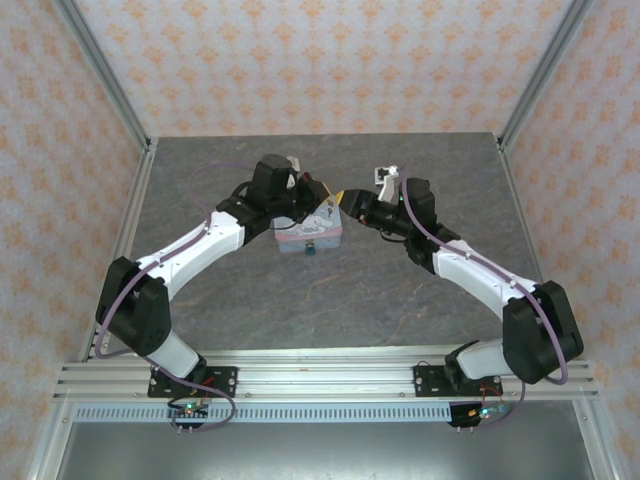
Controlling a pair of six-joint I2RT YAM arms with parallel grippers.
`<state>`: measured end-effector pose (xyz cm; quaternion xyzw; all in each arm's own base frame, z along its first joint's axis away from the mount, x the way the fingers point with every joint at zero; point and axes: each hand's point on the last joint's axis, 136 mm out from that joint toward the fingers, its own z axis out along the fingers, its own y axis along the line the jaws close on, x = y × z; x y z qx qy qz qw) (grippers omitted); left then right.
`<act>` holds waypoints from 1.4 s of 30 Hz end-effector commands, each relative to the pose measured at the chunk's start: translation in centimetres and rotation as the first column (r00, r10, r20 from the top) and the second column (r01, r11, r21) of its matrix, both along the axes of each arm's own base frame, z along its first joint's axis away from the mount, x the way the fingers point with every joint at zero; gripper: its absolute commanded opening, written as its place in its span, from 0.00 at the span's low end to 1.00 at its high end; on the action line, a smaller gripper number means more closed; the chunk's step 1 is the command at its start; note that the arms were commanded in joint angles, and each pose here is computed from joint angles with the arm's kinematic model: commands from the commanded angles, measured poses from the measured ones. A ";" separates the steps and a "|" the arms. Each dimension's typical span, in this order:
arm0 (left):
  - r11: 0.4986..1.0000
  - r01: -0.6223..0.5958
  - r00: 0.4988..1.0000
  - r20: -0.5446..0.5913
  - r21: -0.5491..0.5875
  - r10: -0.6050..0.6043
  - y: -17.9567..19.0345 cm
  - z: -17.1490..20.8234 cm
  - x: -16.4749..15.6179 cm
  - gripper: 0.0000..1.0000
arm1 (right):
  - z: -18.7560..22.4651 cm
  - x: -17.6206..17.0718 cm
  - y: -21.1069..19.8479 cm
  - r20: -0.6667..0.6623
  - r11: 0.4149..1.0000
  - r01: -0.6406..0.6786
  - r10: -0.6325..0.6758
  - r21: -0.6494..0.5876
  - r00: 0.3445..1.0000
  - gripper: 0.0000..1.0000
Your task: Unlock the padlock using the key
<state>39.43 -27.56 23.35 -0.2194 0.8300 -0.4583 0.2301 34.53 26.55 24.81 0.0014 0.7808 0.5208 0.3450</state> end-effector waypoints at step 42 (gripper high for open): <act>0.999 -0.005 0.990 -0.142 0.051 0.012 0.7 1.2 -1.0 0.72 | -3.0 -1.1 -0.9 0.119 0.918 -0.006 0.058 -0.397 0.991 0.00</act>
